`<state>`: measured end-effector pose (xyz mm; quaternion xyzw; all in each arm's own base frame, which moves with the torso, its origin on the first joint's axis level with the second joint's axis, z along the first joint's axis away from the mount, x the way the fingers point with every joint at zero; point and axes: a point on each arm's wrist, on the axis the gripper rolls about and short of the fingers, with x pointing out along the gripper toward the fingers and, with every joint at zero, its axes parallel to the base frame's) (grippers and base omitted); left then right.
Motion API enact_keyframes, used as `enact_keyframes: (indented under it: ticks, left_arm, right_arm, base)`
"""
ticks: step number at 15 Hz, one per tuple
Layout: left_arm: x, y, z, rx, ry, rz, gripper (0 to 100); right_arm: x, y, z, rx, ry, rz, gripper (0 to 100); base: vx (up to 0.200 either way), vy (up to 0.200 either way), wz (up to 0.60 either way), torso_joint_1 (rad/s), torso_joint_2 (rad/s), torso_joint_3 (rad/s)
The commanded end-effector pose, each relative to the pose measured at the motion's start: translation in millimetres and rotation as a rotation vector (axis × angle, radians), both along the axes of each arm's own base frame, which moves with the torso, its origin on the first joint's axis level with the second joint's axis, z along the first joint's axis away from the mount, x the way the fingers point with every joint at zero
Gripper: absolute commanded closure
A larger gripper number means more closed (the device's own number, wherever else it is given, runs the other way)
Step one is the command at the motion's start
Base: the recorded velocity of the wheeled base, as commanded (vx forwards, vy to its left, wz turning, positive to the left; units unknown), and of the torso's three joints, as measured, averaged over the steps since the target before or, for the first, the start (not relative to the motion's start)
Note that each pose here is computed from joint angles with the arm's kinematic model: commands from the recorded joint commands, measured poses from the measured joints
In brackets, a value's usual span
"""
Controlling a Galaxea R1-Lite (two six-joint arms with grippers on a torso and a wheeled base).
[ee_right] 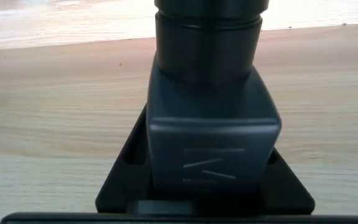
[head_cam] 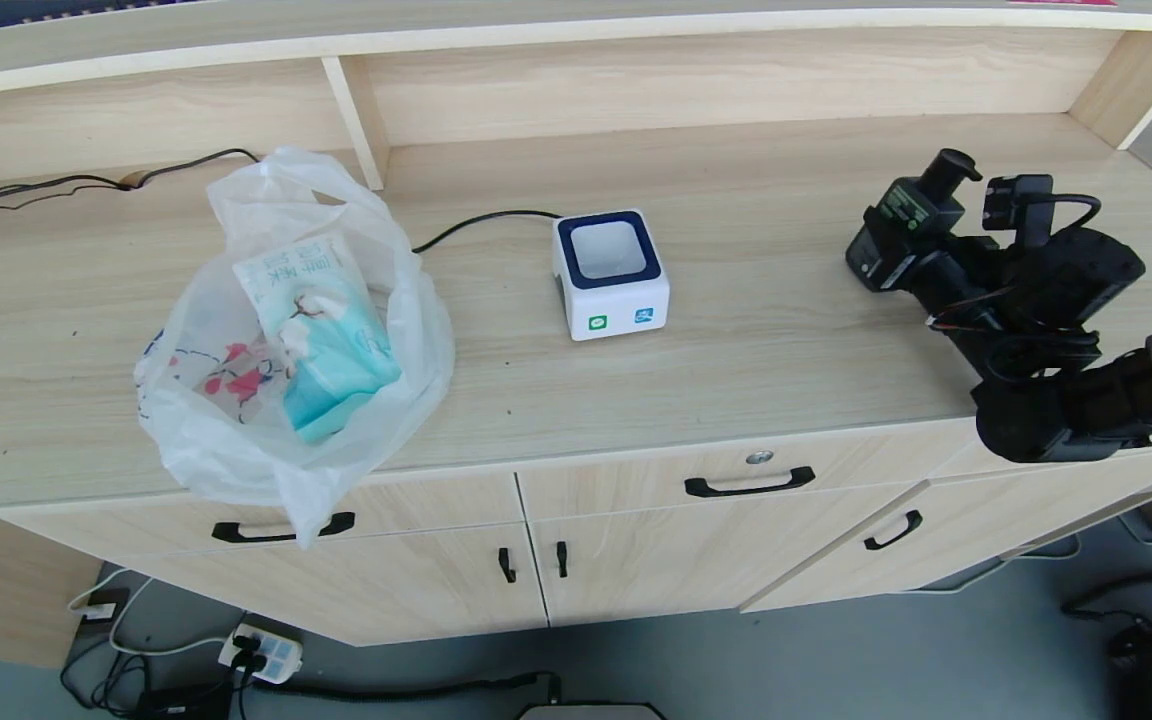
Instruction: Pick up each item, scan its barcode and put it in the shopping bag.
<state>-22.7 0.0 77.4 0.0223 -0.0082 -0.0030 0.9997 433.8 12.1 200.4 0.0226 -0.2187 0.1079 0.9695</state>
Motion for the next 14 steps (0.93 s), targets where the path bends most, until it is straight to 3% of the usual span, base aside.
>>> enact_keyframes:
  ticks: [1,3,6,9,10,12,14]
  left_arm:
    - [0.0,0.0,0.0,0.0,-0.001,0.0,0]
    - [0.0,0.0,0.0,0.001,-0.001,0.0,0]
    - [0.0,0.0,0.0,0.001,-0.001,0.0,0]
    - [0.0,0.0,-0.1,0.004,0.001,0.0,0]
    - [0.0,0.0,-0.1,0.003,0.001,0.0,0]
    - [0.0,0.0,-0.1,0.003,0.001,0.0,0]
    - [0.0,0.0,-0.1,0.004,0.001,0.0,0]
  right_arm:
    - [2.3,0.8,-4.2,0.0,0.008,0.003,100]
    - [-0.9,10.0,1.9,0.001,-0.024,0.025,100]
    - [-34.2,48.0,50.7,0.038,-0.143,0.126,100]
    - [-128.6,121.5,88.4,0.122,-0.156,0.304,100]
    - [-162.6,145.2,98.7,0.193,-0.148,0.371,100]
    - [-218.0,174.7,104.2,0.34,-0.075,0.504,100]
    - [-266.9,188.9,107.3,0.37,-0.03,0.658,100]
  base:
    - [0.0,0.0,0.0,0.0,0.0,0.0]
    - [0.0,0.0,0.0,0.0,0.0,0.0]
    - [0.0,0.0,0.0,0.0,0.0,0.0]
    - [0.0,0.0,0.0,0.0,0.0,0.0]
    - [0.0,0.0,0.0,0.0,0.0,0.0]
    - [0.0,0.0,0.0,0.0,0.0,0.0]
    - [0.0,0.0,0.0,0.0,0.0,0.0]
